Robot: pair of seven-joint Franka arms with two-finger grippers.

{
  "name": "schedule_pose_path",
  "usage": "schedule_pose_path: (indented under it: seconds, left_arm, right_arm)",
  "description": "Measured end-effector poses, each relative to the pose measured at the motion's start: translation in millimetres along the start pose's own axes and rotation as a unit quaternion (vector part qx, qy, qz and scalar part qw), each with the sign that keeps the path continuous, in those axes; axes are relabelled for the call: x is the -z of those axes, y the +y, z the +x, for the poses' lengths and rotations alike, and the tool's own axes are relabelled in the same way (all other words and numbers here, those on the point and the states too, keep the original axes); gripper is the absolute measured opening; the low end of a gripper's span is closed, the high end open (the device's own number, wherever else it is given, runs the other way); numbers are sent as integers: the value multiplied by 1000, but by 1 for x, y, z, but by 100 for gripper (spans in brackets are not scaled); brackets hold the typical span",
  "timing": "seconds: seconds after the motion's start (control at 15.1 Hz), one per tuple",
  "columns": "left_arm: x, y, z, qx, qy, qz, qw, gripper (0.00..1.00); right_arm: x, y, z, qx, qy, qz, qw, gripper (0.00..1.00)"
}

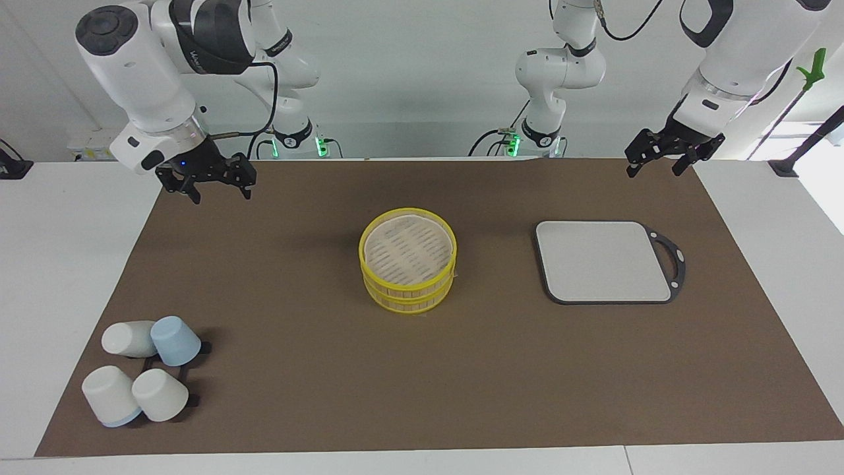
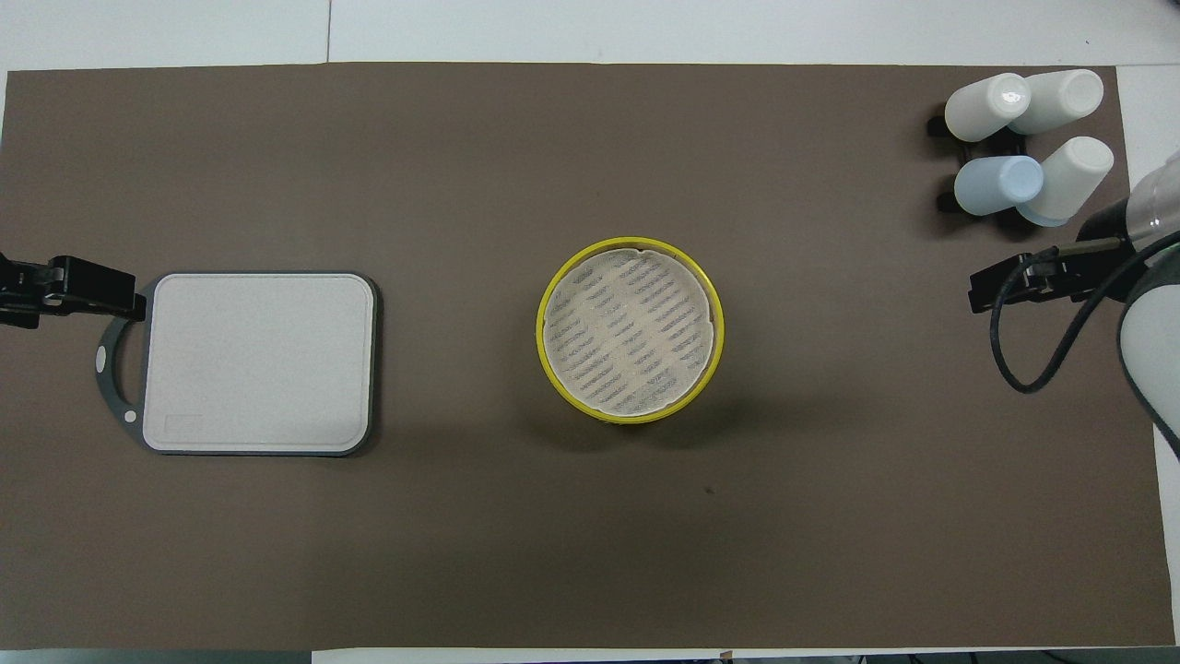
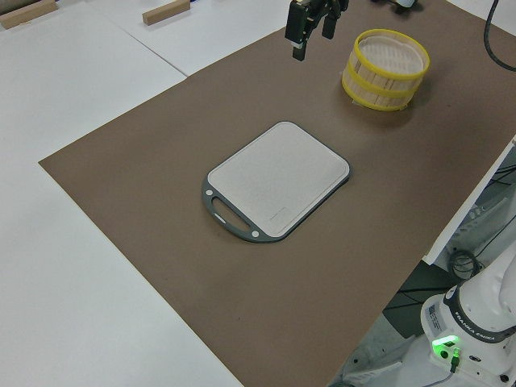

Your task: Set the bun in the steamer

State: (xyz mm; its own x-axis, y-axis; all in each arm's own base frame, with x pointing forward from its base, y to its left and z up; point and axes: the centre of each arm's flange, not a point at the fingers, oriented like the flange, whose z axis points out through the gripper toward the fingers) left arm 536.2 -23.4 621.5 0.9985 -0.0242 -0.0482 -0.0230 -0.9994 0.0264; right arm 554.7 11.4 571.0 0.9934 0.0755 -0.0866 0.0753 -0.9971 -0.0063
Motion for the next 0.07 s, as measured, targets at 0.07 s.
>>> schedule_pose_path:
  seconds: [0.07]
  left_arm:
    - [0,0,0,0,0,0,1000,100]
  right_arm:
    - [0,2,0,-2,0,0,1000,100]
